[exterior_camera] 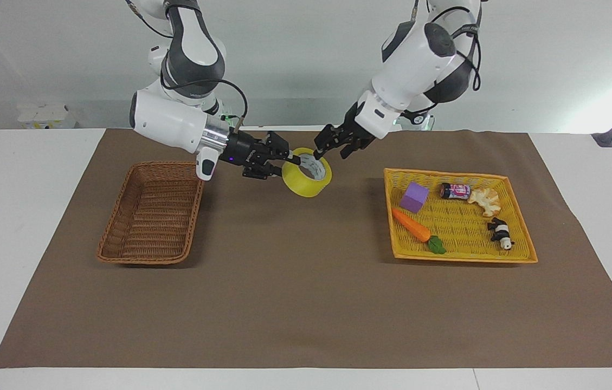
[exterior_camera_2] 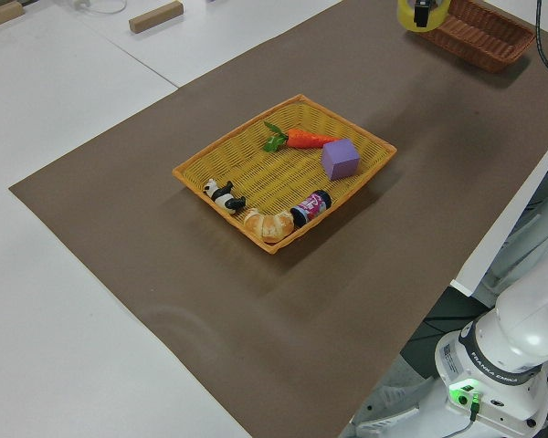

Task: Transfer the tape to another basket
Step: 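Open the left gripper and withdraw it while the right gripper holds tape, then carry the tape with the right gripper and lower it into the wicker basket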

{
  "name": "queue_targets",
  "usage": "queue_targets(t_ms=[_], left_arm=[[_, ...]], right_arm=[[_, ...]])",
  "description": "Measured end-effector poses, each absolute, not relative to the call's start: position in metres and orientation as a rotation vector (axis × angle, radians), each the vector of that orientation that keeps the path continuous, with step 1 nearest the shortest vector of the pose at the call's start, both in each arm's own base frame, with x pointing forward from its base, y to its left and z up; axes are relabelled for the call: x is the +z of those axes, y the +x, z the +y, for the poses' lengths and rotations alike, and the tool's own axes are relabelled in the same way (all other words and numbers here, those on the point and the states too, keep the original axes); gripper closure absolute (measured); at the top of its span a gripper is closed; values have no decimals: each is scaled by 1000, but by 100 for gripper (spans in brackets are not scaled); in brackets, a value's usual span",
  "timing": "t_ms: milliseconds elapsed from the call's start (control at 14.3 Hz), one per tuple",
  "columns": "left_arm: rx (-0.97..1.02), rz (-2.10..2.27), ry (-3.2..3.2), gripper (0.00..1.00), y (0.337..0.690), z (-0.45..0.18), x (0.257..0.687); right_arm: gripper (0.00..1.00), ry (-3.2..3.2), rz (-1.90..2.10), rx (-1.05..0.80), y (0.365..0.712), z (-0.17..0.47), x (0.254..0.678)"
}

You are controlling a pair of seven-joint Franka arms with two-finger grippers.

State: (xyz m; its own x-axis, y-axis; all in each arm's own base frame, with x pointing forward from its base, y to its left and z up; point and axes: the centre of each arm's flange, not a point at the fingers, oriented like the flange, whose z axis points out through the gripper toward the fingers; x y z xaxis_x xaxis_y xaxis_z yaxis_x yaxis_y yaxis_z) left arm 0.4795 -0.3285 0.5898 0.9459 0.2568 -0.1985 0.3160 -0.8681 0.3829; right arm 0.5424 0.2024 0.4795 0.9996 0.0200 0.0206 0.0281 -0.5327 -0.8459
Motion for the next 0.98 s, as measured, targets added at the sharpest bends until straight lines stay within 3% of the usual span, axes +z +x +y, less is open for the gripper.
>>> queue_targets(t_ms=[140, 349, 699, 978], left_arm=[[-146, 507, 2775, 0, 494, -265, 604], [-100, 689, 2830, 0, 525, -169, 592], [4, 744, 2913, 0, 551, -11, 582], [33, 743, 2977, 0, 550, 29, 581]], right_arm=[[47, -2133, -33, -10, 542, 202, 479], [47, -2134, -14, -19, 546, 192, 479], [47, -2138, 74, -4, 559, 110, 474], [47, -2194, 77, 25, 556, 43, 466]])
